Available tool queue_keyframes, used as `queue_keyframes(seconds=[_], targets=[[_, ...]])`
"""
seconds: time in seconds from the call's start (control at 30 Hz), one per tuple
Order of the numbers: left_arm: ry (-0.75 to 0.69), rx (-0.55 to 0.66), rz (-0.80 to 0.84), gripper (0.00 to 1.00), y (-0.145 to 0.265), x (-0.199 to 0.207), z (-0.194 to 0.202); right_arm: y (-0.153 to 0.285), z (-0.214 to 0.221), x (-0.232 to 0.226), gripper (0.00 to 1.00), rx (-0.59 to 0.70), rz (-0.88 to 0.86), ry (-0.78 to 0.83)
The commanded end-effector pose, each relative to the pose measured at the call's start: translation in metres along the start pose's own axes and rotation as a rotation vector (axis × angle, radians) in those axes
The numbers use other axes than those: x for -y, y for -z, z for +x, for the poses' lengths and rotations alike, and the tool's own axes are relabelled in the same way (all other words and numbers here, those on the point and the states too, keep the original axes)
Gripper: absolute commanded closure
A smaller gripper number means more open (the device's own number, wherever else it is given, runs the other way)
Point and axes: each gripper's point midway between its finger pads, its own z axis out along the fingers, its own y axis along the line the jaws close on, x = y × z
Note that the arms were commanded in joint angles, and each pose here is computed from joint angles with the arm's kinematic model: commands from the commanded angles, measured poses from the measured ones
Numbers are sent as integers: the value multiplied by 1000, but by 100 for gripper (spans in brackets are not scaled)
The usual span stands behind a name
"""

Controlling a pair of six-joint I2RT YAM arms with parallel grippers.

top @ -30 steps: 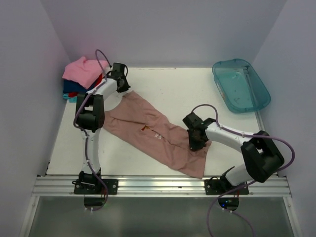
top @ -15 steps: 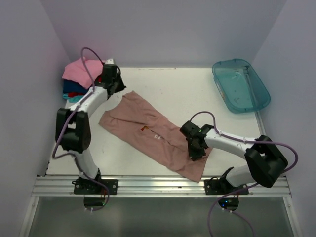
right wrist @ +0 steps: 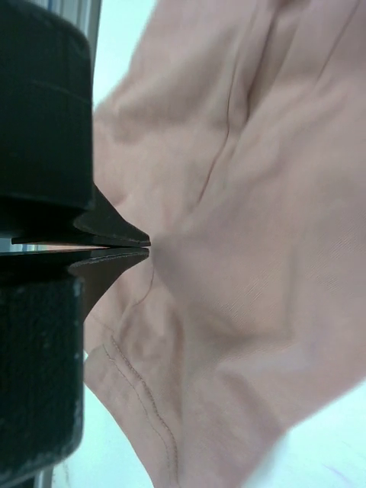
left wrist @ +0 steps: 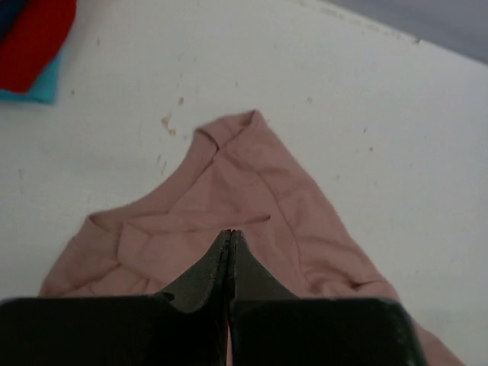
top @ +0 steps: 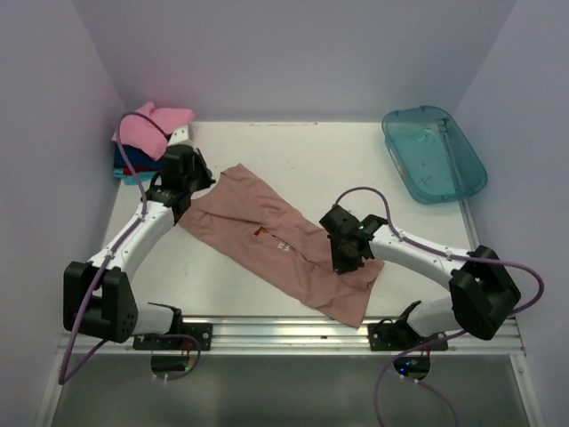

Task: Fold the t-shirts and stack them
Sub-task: Rotate the tshirt 90 degrees

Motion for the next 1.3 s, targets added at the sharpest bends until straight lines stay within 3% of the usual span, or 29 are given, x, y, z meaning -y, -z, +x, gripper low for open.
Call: queue_keyframes(seconds=[0.0,0.17,0.33,0.53,0.9,1.03,1.07,1.1,1.17,1.2,1.27], targets=[[4,-127,6,100,4,-8,58,43,-45,-18,100,191,-80,8],[6,-176,-7,100,1,-13,89,45,-60,-4,100,236,28,18],[6,-238,-30,100,-11,-19,115,16,-57,9,100,213,128,21],[14,-282,-44,100,-24,-24,145,-25,-40,10,100,140,155,15],[18,-423,-115,100,-57,-38,208,-34,-13,24,100,82,163,13],[0,-426,-148,100,-83,-33,202,-37,0,21,100,30,123,37],[7,-388,-122,100,-97,-19,182,-38,7,20,100,5,108,41],[-14,-443,-145,100,-100,-23,193,-37,9,18,100,-7,97,42],[-10,-419,-92,100,-121,1,169,-36,17,17,100,-29,76,44],[-23,-473,-109,100,-127,-3,182,-33,17,15,100,-26,61,42],[-13,-462,-32,100,-144,22,164,-31,18,13,100,-27,43,38]])
